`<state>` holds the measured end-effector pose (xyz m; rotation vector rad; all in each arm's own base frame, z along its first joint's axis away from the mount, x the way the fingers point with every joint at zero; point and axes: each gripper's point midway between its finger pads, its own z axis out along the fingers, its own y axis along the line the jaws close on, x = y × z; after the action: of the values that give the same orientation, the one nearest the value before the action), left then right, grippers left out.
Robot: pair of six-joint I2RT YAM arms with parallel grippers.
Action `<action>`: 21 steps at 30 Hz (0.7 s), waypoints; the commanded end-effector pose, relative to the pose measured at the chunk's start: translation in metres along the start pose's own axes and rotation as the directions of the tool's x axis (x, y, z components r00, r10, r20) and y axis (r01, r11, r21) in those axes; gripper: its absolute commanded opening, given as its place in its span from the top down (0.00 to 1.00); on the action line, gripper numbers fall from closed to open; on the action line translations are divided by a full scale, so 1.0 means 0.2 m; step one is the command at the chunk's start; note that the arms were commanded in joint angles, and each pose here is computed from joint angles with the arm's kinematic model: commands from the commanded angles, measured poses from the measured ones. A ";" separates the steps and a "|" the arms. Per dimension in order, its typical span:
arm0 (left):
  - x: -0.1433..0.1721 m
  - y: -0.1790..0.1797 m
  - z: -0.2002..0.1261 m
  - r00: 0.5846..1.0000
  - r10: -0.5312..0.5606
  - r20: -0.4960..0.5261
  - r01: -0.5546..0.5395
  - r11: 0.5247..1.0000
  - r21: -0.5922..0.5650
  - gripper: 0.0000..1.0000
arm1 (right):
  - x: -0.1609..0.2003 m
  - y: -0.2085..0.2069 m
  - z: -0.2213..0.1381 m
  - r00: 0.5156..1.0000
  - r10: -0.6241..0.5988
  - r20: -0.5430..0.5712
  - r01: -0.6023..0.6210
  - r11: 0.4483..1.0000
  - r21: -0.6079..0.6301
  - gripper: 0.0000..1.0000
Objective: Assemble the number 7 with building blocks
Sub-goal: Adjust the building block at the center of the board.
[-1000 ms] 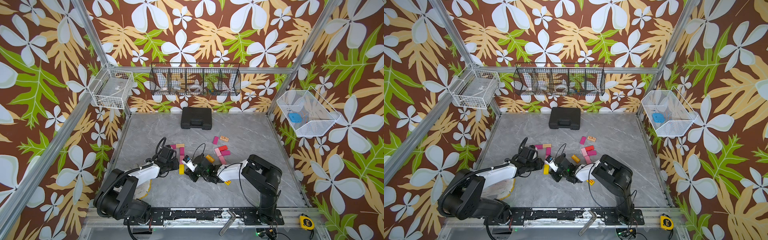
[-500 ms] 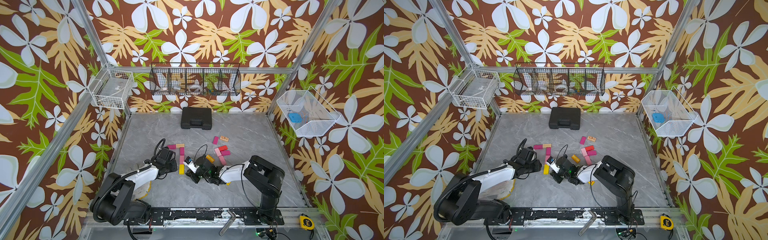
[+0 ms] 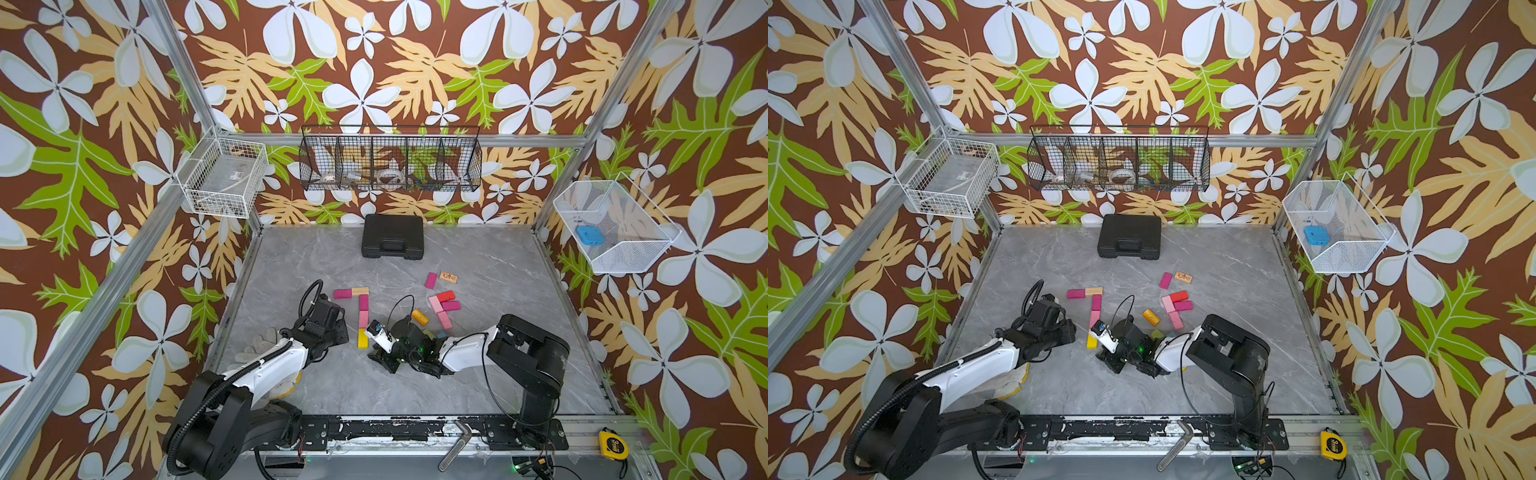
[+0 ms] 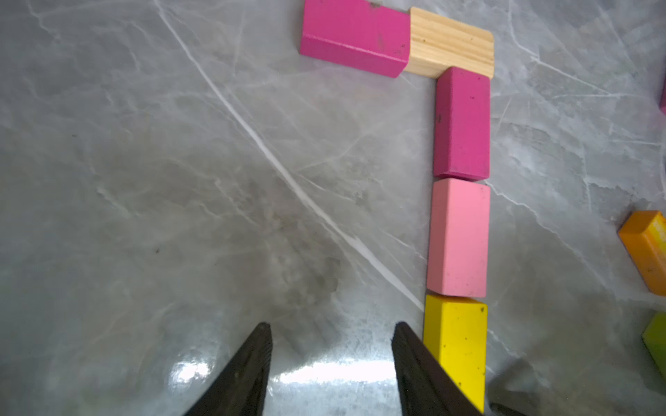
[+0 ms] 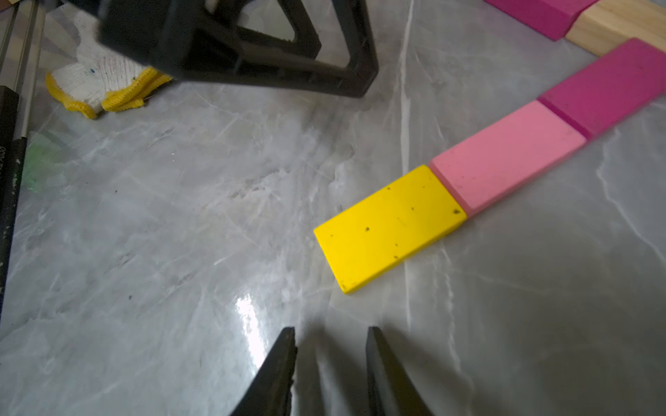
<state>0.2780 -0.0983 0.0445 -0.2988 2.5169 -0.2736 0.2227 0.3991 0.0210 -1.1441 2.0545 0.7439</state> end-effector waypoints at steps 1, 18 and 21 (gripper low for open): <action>-0.02 0.00 0.00 1.000 -0.013 0.022 0.013 1.000 -0.001 0.43 | 0.04 -0.01 0.01 0.999 0.027 -0.033 -0.026 1.000 0.016 0.63; -0.03 0.00 -0.01 1.000 -0.014 0.028 0.014 1.000 0.007 0.42 | 0.03 -0.10 0.06 0.999 0.030 -0.040 -0.025 0.994 0.106 0.63; -0.03 0.00 0.00 1.000 -0.013 0.027 0.013 1.000 0.007 0.42 | 0.03 -0.10 0.06 0.999 0.027 -0.041 -0.022 0.994 0.110 0.63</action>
<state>0.2800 -0.0976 0.0476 -0.3150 2.4986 -0.2848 0.2430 0.4048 0.0202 -1.0740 2.0606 0.6687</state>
